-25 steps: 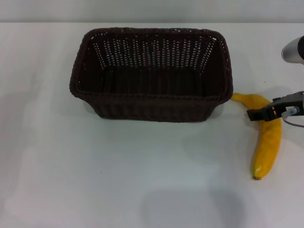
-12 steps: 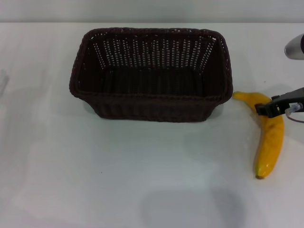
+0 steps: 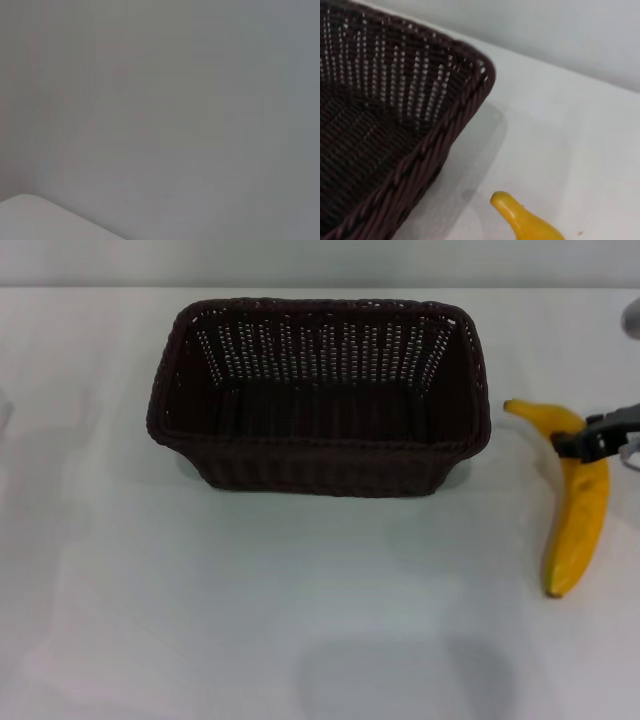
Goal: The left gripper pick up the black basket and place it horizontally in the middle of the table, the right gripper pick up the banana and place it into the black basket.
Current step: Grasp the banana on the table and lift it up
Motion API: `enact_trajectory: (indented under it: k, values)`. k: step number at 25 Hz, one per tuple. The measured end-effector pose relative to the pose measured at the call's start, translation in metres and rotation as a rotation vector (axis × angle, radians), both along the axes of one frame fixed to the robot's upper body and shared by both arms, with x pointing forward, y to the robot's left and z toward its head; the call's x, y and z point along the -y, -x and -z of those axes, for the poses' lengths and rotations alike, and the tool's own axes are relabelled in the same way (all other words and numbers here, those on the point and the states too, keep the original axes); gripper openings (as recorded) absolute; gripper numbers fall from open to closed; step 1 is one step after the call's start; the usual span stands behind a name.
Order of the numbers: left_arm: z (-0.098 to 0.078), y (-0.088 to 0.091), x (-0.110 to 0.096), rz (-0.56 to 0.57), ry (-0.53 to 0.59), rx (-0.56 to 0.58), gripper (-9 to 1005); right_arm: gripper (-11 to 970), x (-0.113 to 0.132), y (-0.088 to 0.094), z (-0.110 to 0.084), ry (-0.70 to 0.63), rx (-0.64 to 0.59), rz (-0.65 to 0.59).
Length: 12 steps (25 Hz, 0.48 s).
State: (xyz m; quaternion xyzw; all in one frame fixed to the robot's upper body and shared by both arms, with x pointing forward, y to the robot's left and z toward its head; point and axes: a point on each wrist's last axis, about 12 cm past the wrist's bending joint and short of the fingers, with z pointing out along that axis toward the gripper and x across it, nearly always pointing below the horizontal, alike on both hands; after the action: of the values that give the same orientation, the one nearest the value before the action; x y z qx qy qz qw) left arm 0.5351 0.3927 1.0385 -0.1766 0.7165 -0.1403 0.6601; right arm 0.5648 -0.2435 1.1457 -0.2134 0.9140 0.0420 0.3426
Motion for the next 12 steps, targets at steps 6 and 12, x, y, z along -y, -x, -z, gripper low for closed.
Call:
enact_trajectory:
  k: [6, 12]
  values:
    - [0.0, 0.0, 0.0, 0.0, 0.001, 0.001, 862, 446, 0.006, -0.004, -0.011, 0.004, 0.04, -0.002]
    - [0.0, 0.001, -0.001, -0.006, 0.002, 0.001, 862, 445, 0.007, -0.004, -0.024, 0.003, 0.087, -0.009]
